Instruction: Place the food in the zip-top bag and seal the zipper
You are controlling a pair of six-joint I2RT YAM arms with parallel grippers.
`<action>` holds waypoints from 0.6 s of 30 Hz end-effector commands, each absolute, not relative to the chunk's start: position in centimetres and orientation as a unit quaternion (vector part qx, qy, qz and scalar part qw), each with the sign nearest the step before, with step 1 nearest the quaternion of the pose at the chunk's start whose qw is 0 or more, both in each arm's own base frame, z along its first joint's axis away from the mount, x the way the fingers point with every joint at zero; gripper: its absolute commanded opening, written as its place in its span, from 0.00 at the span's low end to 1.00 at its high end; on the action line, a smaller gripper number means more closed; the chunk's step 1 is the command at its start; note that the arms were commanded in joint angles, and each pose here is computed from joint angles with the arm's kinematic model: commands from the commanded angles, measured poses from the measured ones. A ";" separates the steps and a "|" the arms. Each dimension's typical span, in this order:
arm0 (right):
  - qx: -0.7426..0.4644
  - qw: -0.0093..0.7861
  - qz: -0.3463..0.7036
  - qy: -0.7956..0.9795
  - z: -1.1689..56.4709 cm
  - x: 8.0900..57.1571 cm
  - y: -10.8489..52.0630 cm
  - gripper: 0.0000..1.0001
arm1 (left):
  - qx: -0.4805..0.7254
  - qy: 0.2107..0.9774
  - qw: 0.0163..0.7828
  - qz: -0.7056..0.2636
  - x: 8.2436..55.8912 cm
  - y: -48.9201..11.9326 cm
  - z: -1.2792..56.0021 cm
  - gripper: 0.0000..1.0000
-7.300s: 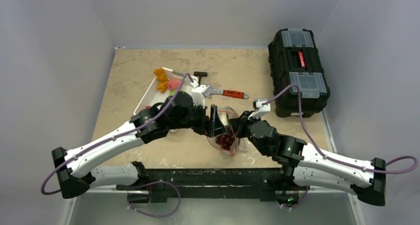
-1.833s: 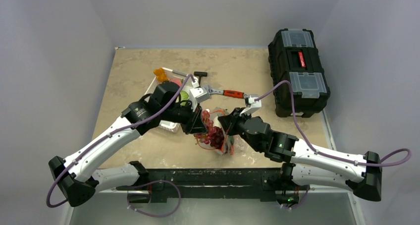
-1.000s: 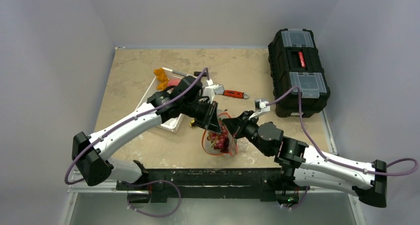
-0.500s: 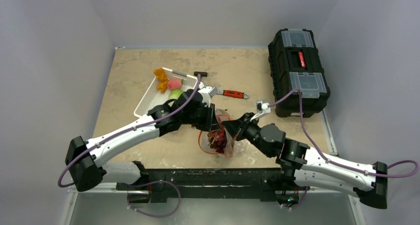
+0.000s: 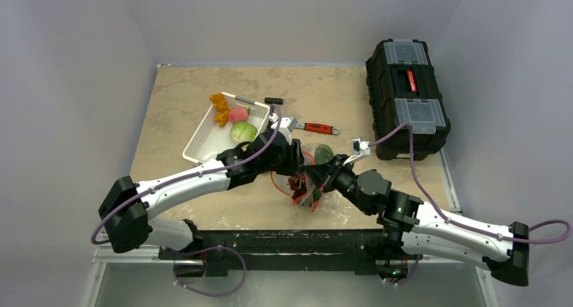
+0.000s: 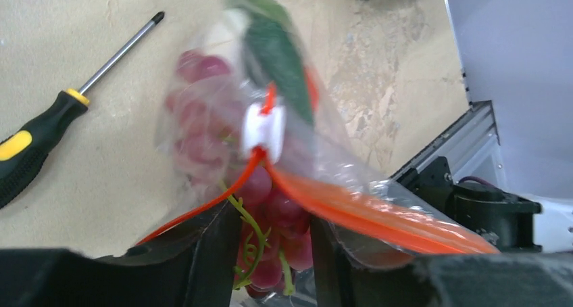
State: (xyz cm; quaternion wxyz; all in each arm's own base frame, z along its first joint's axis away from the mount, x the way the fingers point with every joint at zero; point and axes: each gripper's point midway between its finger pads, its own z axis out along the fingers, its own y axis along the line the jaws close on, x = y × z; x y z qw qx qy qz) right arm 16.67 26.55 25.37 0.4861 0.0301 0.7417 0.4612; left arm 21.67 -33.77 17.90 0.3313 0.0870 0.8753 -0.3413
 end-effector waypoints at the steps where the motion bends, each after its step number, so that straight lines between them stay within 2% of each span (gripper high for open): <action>1: 0.053 0.486 0.506 0.711 28.0 16.4 26.8 0.00 | 0.054 0.864 0.367 -0.342 23.8 -34.5 17.5 0.44; 8: 0.052 0.490 0.485 0.722 26.9 16.6 26.2 0.00 | 0.067 0.857 0.354 -0.369 22.6 -34.7 18.3 0.61; 18: 0.062 0.525 0.444 0.723 26.8 17.4 23.8 0.00 | 0.141 0.832 0.319 -0.432 17.4 -33.0 22.7 0.67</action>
